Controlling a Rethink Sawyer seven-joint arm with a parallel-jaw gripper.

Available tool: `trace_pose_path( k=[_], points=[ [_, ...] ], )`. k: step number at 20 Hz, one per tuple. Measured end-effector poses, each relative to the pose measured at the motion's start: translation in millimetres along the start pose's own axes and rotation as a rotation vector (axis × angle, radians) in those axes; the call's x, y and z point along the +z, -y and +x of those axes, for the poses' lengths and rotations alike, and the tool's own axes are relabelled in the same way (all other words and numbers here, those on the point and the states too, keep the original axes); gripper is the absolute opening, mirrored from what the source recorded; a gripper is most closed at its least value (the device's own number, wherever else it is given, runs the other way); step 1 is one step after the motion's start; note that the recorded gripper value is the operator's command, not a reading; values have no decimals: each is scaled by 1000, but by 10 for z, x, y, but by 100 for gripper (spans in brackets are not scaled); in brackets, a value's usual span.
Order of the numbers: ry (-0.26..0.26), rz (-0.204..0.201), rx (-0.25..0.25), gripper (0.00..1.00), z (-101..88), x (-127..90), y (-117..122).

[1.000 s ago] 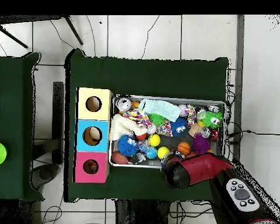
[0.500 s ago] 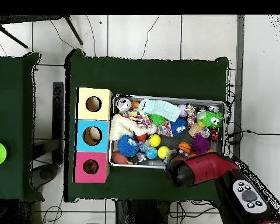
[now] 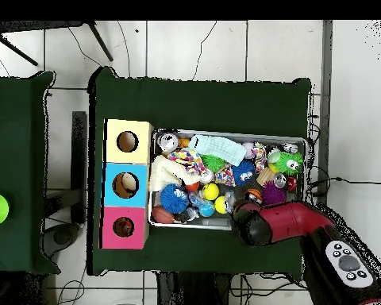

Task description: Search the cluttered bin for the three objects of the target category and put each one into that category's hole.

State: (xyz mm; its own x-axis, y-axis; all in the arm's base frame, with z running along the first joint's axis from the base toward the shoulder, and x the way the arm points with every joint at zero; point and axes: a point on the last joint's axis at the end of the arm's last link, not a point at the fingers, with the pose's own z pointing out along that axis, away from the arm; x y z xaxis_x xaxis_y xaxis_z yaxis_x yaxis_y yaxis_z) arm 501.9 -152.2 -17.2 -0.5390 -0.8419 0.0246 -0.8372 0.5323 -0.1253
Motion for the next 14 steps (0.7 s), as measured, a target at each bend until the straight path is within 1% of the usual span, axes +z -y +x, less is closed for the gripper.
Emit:
trace_pose_path(
  k=[3,7,14],
  points=[
    [17,18,8,100,-40,14,124],
    [28,24,12,100,-80,46,182],
    [30,22,11,100,-99,64,178]
  ],
)
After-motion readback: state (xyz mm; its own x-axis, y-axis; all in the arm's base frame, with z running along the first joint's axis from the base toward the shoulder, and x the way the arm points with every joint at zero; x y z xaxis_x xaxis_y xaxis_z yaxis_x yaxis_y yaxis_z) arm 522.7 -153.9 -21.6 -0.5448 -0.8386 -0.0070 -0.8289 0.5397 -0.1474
